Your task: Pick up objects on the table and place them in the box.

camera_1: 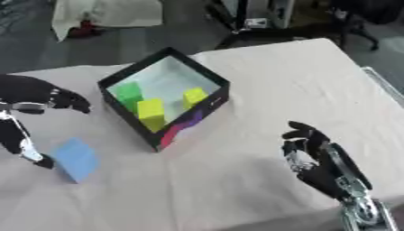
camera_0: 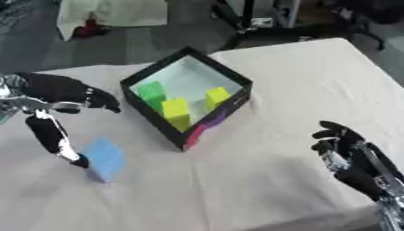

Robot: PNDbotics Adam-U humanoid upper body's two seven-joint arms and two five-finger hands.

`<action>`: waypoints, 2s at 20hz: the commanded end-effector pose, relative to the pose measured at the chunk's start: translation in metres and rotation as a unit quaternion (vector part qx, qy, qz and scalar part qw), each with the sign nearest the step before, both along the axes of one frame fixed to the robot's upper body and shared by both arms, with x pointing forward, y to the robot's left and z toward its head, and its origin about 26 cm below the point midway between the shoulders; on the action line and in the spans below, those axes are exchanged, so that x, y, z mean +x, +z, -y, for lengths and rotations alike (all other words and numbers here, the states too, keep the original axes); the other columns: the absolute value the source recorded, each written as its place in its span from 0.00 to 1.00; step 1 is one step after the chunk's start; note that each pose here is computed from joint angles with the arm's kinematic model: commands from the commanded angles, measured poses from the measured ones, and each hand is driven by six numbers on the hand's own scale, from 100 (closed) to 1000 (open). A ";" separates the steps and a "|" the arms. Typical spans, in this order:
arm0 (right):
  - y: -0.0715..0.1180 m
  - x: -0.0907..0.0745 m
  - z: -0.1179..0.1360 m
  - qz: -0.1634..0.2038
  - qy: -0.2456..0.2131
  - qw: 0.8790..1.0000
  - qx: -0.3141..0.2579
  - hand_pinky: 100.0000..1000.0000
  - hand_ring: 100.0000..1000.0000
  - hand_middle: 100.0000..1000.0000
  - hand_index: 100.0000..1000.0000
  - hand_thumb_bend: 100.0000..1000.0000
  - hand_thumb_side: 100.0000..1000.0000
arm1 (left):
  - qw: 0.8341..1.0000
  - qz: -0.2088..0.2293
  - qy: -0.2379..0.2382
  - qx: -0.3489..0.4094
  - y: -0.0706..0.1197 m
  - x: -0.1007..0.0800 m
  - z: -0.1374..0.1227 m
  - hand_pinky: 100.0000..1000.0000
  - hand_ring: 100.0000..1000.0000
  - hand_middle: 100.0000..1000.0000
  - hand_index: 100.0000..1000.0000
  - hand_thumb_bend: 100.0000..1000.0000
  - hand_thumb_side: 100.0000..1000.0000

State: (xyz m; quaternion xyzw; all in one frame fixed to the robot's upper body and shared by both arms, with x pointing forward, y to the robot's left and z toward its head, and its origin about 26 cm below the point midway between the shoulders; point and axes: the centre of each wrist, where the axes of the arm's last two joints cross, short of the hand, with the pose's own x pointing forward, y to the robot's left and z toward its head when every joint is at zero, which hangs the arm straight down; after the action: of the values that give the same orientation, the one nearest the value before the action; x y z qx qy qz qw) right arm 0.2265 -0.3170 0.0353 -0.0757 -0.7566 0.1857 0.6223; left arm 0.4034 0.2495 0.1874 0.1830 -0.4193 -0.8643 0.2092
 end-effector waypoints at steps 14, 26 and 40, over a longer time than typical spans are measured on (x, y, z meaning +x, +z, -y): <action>0.007 0.002 0.004 0.009 0.004 1.000 -0.011 0.81 0.62 0.66 0.88 0.00 0.34 | 0.989 0.017 -0.112 0.095 -0.013 0.000 -0.006 1.00 0.97 0.89 0.94 0.55 0.55; 0.007 0.003 0.003 0.010 0.007 1.000 -0.010 0.81 0.62 0.66 0.88 0.00 0.34 | 0.985 0.005 -0.122 0.122 -0.039 0.004 -0.005 1.00 1.00 0.90 0.93 0.45 0.48; 0.007 0.003 0.002 0.010 0.008 1.000 -0.009 0.81 0.62 0.66 0.88 0.00 0.35 | 0.985 -0.032 -0.108 0.129 -0.044 0.006 0.004 1.00 0.94 0.68 0.74 0.29 0.25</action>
State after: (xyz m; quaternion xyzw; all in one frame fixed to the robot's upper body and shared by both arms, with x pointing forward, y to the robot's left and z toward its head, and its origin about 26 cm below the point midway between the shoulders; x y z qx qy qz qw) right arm 0.2276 -0.3166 0.0360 -0.0732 -0.7579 0.1881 0.6204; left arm 0.4066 0.2432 0.1323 0.1859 -0.4011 -0.8812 0.1676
